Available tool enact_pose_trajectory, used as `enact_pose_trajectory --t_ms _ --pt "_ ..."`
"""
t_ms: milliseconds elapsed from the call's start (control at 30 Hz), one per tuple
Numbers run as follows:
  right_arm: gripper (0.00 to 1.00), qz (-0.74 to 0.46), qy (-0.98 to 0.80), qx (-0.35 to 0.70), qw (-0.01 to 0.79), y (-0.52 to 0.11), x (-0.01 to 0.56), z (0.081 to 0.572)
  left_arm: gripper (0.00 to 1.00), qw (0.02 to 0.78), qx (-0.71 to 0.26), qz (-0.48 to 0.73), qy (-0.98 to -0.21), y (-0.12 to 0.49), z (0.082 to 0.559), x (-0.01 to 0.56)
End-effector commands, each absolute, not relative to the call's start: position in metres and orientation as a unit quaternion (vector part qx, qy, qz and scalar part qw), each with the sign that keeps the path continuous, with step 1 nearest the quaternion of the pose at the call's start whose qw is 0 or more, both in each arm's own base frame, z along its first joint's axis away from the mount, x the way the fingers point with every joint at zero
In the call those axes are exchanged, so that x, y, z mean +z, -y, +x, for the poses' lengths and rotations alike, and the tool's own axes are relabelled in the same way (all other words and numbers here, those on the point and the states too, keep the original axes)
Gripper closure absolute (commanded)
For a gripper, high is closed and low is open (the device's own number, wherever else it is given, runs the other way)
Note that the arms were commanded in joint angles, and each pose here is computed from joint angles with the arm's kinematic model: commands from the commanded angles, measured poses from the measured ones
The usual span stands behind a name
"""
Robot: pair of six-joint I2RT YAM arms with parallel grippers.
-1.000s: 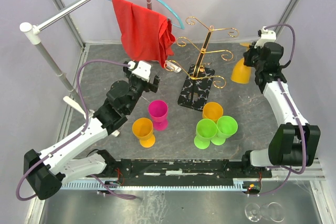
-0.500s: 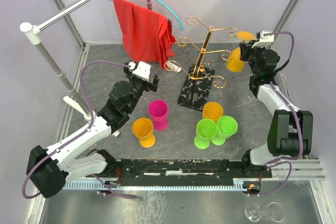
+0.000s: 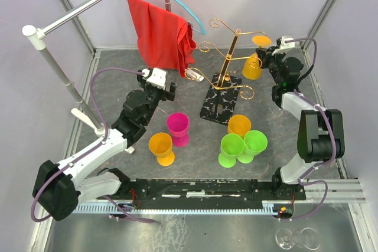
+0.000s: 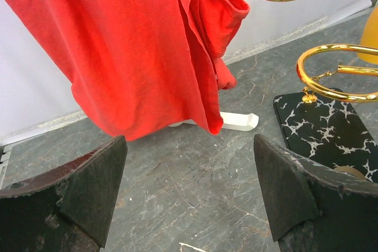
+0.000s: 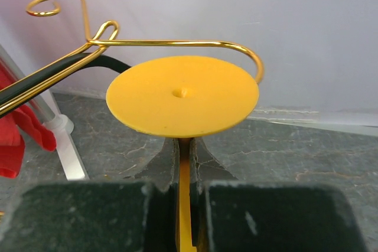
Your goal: Place the wine glass upside down on the wine glass rack
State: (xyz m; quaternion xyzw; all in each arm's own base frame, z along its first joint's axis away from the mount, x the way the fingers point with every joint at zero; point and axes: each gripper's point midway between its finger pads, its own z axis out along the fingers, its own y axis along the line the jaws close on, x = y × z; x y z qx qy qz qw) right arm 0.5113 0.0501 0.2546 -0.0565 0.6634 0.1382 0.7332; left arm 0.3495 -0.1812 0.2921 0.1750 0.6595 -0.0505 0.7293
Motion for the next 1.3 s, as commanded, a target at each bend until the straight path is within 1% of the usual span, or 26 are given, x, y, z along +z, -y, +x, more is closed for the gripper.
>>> enact_pose_trajectory --t_ms 0,300,600,867,1000,1267 --pt "0.99 -0.089 -0.609 0.137 0.776 -0.063 0.296 0.514 0.06 0.750 -0.077 0.151 -0.640 0.183 0.352 0.306" --pt "0.99 -0.089 -0.605 0.140 0.778 -0.071 0.292 0.527 0.06 0.750 -0.076 0.149 -0.640 0.180 0.353 0.304" --pt "0.99 -0.088 -0.572 0.146 0.802 -0.077 0.296 0.538 0.06 0.751 -0.074 0.149 -0.639 0.178 0.355 0.302" --pt "0.99 -0.116 -0.561 0.172 0.801 -0.090 0.297 0.547 0.06 0.749 -0.082 0.154 -0.640 0.181 0.356 0.299" --pt "0.99 -0.113 -0.562 0.159 0.804 -0.086 0.296 0.555 0.06 0.747 -0.080 0.154 -0.641 0.181 0.357 0.297" --pt "0.99 -0.070 -0.591 0.097 0.798 -0.054 0.285 0.567 0.06 0.743 -0.082 0.156 -0.646 0.183 0.362 0.292"
